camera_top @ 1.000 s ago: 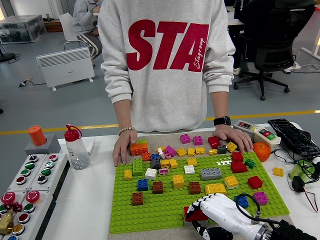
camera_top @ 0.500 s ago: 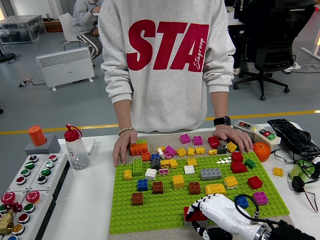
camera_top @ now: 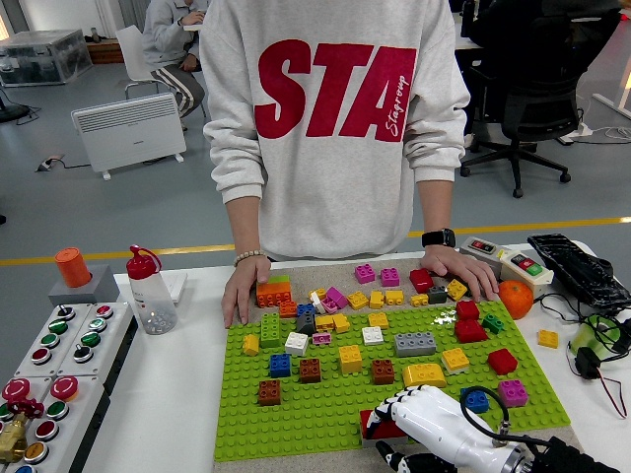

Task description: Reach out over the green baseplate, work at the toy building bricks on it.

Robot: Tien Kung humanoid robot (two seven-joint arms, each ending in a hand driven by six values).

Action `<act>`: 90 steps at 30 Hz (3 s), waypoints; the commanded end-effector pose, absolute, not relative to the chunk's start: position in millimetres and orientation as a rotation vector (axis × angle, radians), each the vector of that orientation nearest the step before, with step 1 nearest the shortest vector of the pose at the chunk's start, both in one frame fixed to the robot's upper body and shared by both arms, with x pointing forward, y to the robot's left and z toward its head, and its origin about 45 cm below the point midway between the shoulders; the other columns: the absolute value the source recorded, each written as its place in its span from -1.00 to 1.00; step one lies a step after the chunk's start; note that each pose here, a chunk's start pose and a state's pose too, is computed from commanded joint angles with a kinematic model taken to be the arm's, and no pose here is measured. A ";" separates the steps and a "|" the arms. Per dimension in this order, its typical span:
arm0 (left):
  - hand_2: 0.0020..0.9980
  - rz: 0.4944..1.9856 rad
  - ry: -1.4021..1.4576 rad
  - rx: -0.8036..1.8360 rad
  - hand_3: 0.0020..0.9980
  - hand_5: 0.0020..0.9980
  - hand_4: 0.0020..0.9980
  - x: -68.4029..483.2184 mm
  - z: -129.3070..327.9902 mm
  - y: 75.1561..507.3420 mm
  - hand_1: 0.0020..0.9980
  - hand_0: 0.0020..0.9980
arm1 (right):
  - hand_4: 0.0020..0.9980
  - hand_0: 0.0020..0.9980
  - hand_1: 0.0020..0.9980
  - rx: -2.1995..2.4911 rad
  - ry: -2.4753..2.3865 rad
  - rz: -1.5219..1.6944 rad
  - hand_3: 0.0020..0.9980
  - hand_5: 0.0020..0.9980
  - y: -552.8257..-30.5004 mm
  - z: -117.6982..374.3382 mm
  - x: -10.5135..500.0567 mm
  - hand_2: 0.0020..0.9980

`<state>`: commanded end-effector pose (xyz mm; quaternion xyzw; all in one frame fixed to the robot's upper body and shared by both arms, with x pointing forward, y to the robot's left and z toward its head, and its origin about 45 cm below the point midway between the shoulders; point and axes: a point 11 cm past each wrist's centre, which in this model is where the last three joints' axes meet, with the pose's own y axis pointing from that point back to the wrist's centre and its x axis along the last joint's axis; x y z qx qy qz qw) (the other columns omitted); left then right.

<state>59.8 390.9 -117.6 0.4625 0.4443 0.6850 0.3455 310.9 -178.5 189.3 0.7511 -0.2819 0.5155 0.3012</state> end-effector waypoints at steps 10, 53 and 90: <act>0.43 1.776 1.155 1.208 0.14 1.00 -0.38 58.1 -117.7 391.3 0.38 0.31 | -0.06 0.08 0.24 1.990 -0.738 1.364 0.16 -0.61 -178.3 187.0 308.8 0.23; 0.43 1.770 1.159 1.213 0.15 1.00 -0.38 55.6 -118.2 390.9 0.37 0.31 | -0.06 0.06 0.23 1.984 -0.768 1.400 0.16 -0.62 -174.6 195.3 309.2 0.22; 0.43 1.765 1.146 1.212 0.14 1.00 -0.38 59.7 -117.6 391.0 0.38 0.31 | -0.03 0.52 0.52 2.475 -1.546 0.778 0.50 -0.48 -205.7 266.9 327.1 0.53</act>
